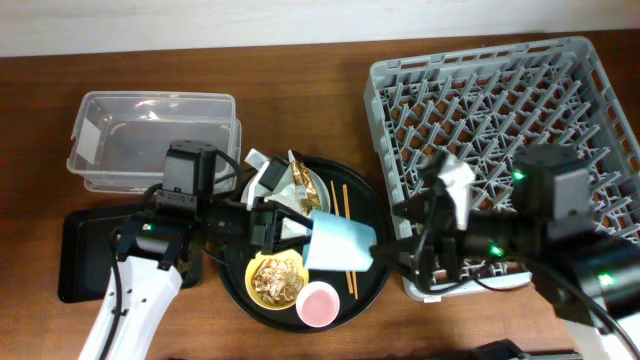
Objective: Sort waste into correct bins and load items into the dishwasher rack
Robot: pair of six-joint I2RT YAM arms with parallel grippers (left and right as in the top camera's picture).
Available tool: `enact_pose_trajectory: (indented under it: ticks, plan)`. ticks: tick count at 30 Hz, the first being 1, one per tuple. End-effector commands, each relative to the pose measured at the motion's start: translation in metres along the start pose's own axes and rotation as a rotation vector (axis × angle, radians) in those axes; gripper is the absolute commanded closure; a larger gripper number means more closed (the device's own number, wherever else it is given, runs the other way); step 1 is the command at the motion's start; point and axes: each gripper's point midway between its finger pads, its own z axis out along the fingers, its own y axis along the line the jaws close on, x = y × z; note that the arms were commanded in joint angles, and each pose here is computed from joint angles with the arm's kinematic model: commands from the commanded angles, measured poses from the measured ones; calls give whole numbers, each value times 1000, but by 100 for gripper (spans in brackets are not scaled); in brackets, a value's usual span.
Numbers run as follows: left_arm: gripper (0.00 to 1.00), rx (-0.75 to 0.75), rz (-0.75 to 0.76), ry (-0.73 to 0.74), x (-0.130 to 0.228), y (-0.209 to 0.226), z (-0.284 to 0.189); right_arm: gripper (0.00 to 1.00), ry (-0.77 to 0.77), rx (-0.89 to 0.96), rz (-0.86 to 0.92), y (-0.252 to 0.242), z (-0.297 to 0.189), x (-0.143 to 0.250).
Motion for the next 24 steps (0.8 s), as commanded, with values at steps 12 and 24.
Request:
enact_pose_trajectory:
  ticks: [12,24]
  plan:
    - [100,149,126,16,-1,-33,-2,38,139,-209,-13,37,41,16]
    - [1,-366,-7,-25,0,55,-12,44,-13,295,204,-41,-31,14]
